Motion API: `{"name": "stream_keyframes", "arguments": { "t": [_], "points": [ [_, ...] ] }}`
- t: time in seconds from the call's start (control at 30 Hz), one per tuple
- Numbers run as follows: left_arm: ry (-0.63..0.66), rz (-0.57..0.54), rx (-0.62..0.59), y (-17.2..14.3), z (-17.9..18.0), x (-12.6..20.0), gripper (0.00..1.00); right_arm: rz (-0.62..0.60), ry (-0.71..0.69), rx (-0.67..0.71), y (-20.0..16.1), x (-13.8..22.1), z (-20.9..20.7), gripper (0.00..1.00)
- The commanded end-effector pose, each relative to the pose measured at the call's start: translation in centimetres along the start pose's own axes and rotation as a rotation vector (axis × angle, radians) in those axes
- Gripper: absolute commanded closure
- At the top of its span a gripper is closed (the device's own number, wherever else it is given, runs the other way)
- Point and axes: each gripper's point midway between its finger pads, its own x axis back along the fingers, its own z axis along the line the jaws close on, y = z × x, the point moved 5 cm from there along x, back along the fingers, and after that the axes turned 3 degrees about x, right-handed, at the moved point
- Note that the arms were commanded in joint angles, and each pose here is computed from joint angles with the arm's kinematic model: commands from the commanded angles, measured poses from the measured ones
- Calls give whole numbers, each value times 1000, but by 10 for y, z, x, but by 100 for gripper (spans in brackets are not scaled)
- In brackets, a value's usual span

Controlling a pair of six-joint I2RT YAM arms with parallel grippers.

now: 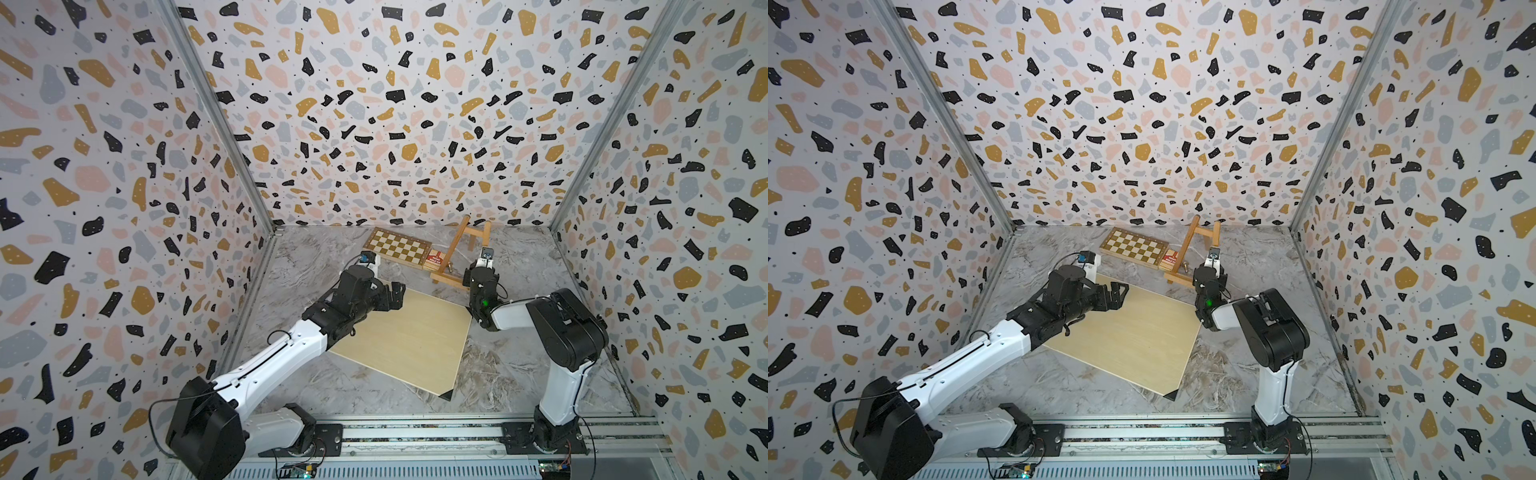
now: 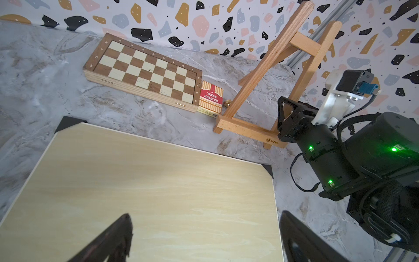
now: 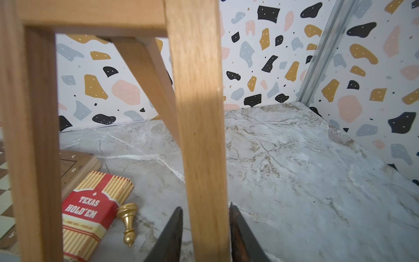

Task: Assemble the easel
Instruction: Place the easel at the center of the board, then pick up the drawing board from the center of the board.

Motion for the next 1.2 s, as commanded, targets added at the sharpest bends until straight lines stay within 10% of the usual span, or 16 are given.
{"name": "stream_keyframes", "arguments": {
  "t": [0.0, 0.57, 1.17],
  "points": [
    [-36, -58, 5, 19, -9, 7, 1, -37, 52, -63, 20, 8, 3, 59],
    [8, -56, 26, 18, 5, 9, 1, 85, 205, -183, 44, 33, -15, 42],
    [403, 326, 271, -4, 172, -39, 1, 779, 478, -330, -31, 167, -25, 6]
  ]
}}
